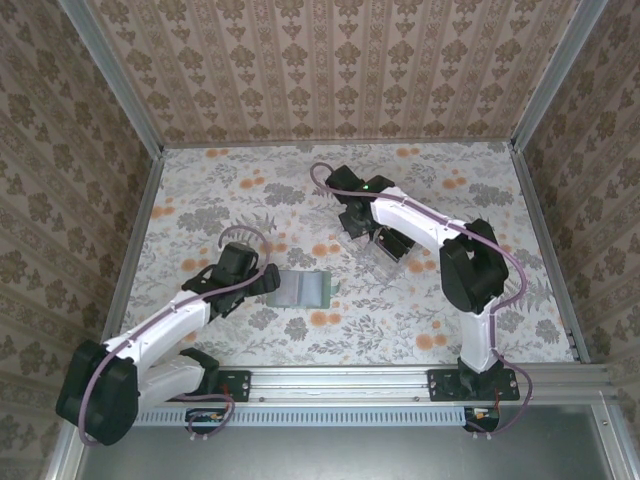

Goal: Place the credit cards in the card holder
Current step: Pick up the credit card from the storage box.

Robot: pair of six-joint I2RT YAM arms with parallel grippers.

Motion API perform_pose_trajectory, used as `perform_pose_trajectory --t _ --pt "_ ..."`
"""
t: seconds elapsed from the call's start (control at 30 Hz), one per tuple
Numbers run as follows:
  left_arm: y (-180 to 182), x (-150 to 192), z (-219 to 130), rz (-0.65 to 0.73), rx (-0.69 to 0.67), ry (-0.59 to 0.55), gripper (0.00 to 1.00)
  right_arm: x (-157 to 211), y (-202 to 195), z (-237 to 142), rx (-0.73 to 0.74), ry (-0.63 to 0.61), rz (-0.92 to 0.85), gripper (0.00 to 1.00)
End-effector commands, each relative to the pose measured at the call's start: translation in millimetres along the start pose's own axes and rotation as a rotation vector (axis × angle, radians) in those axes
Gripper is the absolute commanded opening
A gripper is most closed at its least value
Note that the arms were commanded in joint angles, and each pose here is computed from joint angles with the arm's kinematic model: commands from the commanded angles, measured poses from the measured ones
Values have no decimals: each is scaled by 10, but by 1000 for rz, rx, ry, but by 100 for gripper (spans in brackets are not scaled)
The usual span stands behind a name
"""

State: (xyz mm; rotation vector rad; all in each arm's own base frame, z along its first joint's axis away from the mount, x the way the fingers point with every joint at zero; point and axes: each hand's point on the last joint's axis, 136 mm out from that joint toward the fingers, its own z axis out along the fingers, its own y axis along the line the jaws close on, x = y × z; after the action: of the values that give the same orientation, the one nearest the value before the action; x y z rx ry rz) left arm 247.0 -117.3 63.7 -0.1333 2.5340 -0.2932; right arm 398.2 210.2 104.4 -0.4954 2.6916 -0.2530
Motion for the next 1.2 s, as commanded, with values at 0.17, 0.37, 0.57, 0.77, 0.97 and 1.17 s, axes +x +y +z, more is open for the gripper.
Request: perform_pose_trajectory --t 0.17,0.37,0.57,0.77,0.97,1.17 --pt "-48 -94 19 5 32 -3 100 -44 -61 97 49 26 -43 43" --pt "-40 -86 51 3 31 4 100 -27 -24 200 37 46 -47 43" --pt "-25 -52 90 -5 29 15 100 -15 39 236 4 53 -46 41" --pt "-6 -35 97 -8 25 15 100 -11 94 227 -34 54 -36 35" --pt "-3 -39 98 -9 27 10 100 -24 107 202 -54 48 -24 29" --pt "-7 -34 103 -9 31 8 100 -30 107 198 -69 48 -15 25"
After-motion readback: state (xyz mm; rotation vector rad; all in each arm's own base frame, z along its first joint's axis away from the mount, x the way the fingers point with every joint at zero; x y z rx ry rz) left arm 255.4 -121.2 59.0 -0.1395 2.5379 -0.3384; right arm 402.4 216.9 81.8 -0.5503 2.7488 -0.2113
